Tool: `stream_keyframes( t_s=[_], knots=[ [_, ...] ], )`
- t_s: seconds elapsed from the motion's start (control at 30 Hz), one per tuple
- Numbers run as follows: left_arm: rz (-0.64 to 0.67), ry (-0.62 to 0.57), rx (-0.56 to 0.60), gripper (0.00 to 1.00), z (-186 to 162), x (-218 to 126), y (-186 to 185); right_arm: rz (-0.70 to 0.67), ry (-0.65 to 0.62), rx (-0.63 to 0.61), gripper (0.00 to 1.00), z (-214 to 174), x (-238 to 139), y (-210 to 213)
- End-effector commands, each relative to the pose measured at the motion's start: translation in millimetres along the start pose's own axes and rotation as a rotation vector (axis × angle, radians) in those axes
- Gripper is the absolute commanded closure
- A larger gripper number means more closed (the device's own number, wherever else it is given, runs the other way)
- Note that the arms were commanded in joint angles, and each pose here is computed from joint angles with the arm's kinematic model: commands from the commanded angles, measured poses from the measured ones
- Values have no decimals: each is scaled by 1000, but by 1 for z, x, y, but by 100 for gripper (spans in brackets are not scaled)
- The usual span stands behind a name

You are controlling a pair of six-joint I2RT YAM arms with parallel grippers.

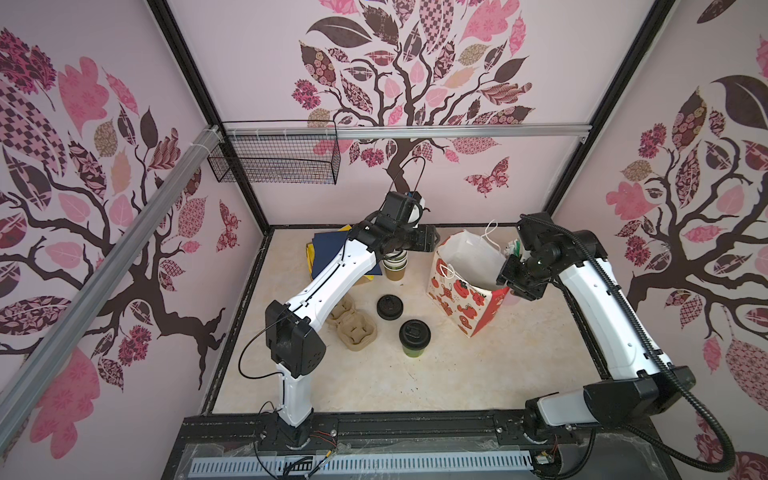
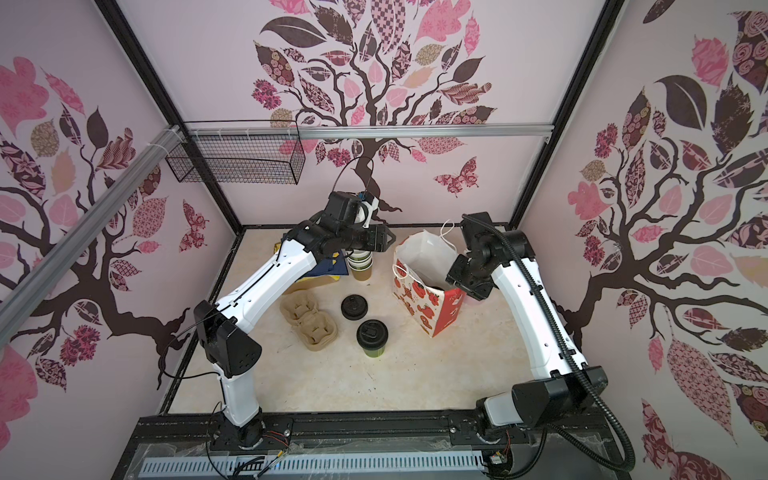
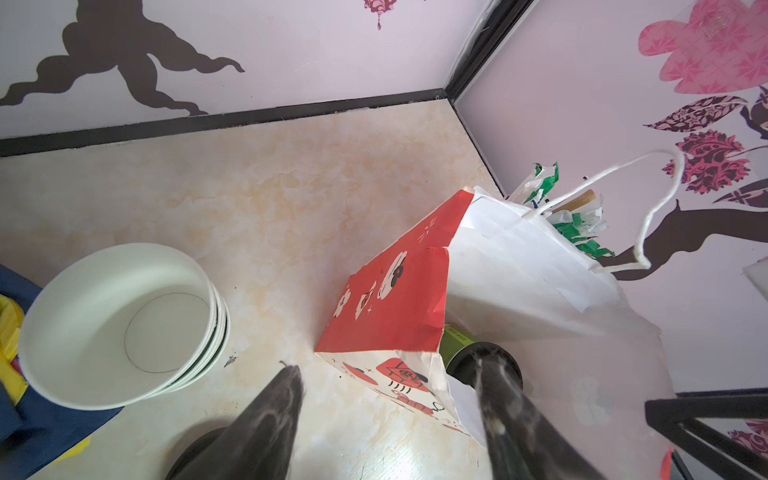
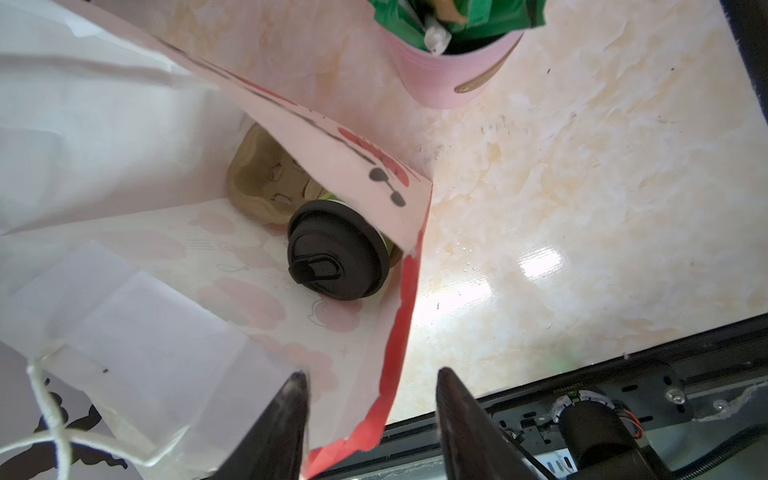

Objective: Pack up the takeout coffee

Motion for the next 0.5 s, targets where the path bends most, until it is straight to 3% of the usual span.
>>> stream_keyframes(
  t_s=[0.0,0.47],
  knots=[
    [-31,-63,23,29,14,-8,-12,-79,94,183,50,-10,9,-7],
    [-61,-16,30,30,6,7,-20,-142,93,137,83,-5,19,-10]
  ],
)
Point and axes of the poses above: each gripper's point midway between its finger pads, its own x axis out along the fingers, its own y axis along the line the jaws close on, z = x × y, the point moved 8 cm from there along -x, back along the fingers, and after that the axes turned 12 degrees about -x, right-handed, at the moved point
